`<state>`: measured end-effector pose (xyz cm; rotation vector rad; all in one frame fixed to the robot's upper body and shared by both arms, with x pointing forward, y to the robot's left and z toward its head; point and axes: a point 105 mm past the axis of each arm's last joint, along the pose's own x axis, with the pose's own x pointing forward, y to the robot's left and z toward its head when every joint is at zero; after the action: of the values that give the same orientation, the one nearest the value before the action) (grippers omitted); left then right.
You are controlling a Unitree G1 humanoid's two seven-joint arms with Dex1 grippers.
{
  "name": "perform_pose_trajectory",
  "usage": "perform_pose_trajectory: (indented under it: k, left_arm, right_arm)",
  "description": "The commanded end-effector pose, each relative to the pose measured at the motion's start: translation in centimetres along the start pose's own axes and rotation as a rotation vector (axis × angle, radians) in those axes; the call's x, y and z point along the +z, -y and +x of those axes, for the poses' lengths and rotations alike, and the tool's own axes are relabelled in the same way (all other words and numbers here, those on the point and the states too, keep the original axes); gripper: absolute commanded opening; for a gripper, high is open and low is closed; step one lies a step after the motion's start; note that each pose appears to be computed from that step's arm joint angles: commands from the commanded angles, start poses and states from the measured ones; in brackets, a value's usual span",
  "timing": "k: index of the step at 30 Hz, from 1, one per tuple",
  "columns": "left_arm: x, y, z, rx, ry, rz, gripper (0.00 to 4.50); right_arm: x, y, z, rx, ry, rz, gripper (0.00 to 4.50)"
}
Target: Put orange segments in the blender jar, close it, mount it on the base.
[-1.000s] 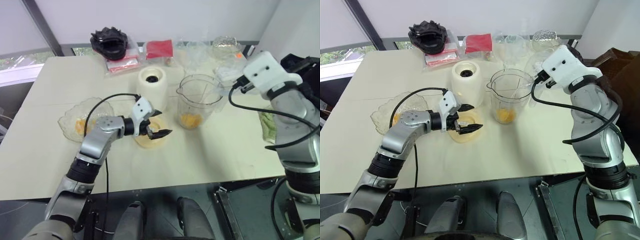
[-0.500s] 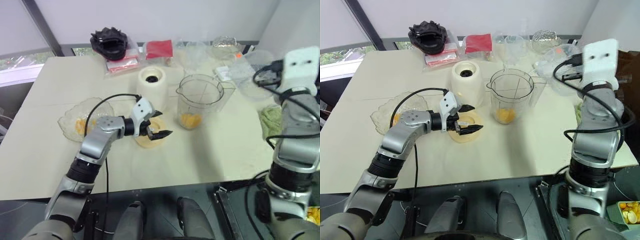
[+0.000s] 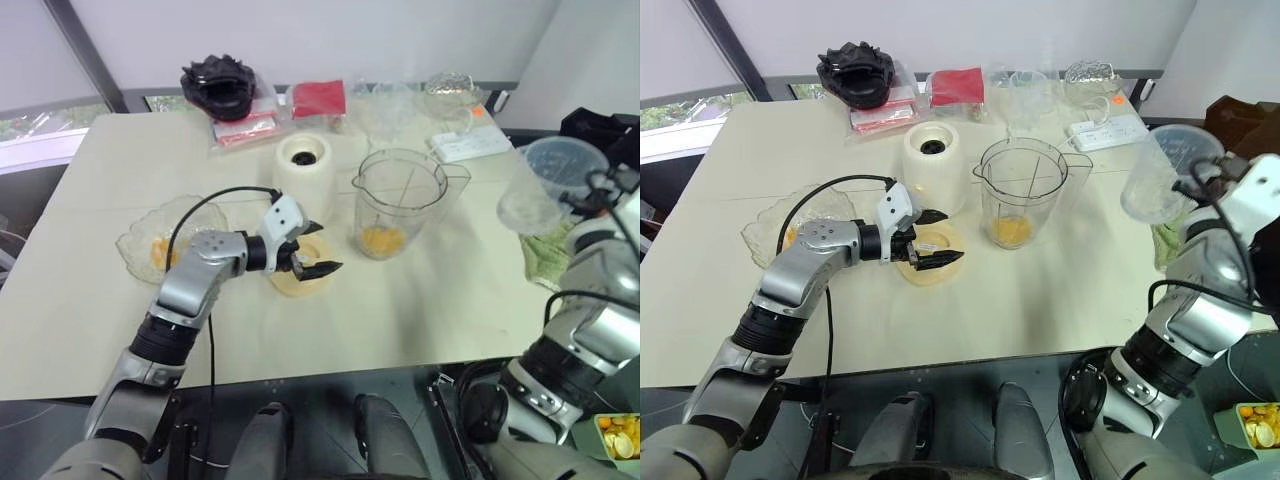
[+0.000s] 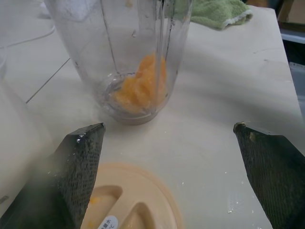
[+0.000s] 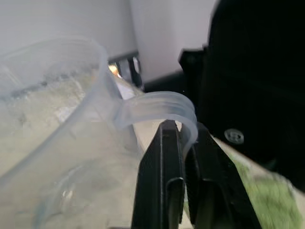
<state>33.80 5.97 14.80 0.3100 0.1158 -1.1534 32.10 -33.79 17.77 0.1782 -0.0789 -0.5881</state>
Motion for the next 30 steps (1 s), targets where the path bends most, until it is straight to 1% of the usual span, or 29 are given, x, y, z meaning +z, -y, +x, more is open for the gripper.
perform_pose_trajectory:
  k: [1, 3, 9, 11, 14, 20, 24, 28, 29, 30]
  left_arm:
    - [1.3, -0.5, -0.4, 0.011, 0.025, 0.041, 4.50]
    - [1.3, -0.7, -0.5, 0.016, 0.023, 0.044, 4.50]
    - [1.5, -0.9, -0.7, 0.026, 0.024, 0.048, 4.50]
    - [1.5, -0.9, -0.7, 0.029, 0.024, 0.050, 4.50]
    - [1.6, -0.9, -0.8, 0.034, 0.025, 0.053, 4.50]
    - [1.6, -0.9, -0.9, 0.042, 0.025, 0.052, 4.50]
    - [1.5, -0.8, -0.8, 0.044, 0.026, 0.051, 4.50]
    - [1.5, -0.6, -0.8, 0.042, 0.027, 0.050, 4.50]
    - [1.5, -0.6, -0.8, 0.043, 0.027, 0.050, 4.50]
    - [1.5, -0.6, -0.8, 0.043, 0.028, 0.049, 4.50]
  right_arm:
    - [0.2, 0.0, 0.7, 0.015, 0.094, 0.050, 0.05]
    - [-1.3, 0.2, 1.3, 0.016, 0.084, 0.078, 0.05]
    - [-4.4, 0.3, 3.2, 0.014, 0.056, 0.167, 0.05]
    - [-5.3, 0.7, 3.7, -0.004, 0.043, 0.169, 0.05]
    - [-6.2, 1.1, 4.3, -0.026, 0.033, 0.154, 0.05]
    - [-7.0, 2.1, 4.8, -0.070, 0.023, 0.094, 0.05]
    - [-7.5, 2.2, 4.9, -0.066, 0.009, 0.074, 0.05]
    - [-7.5, 2.3, 4.9, -0.064, 0.008, 0.059, 1.32]
    - [-7.5, 2.4, 4.8, -0.066, 0.005, 0.055, 1.94]
    - [-7.6, 2.5, 4.8, -0.068, 0.004, 0.052, 2.43]
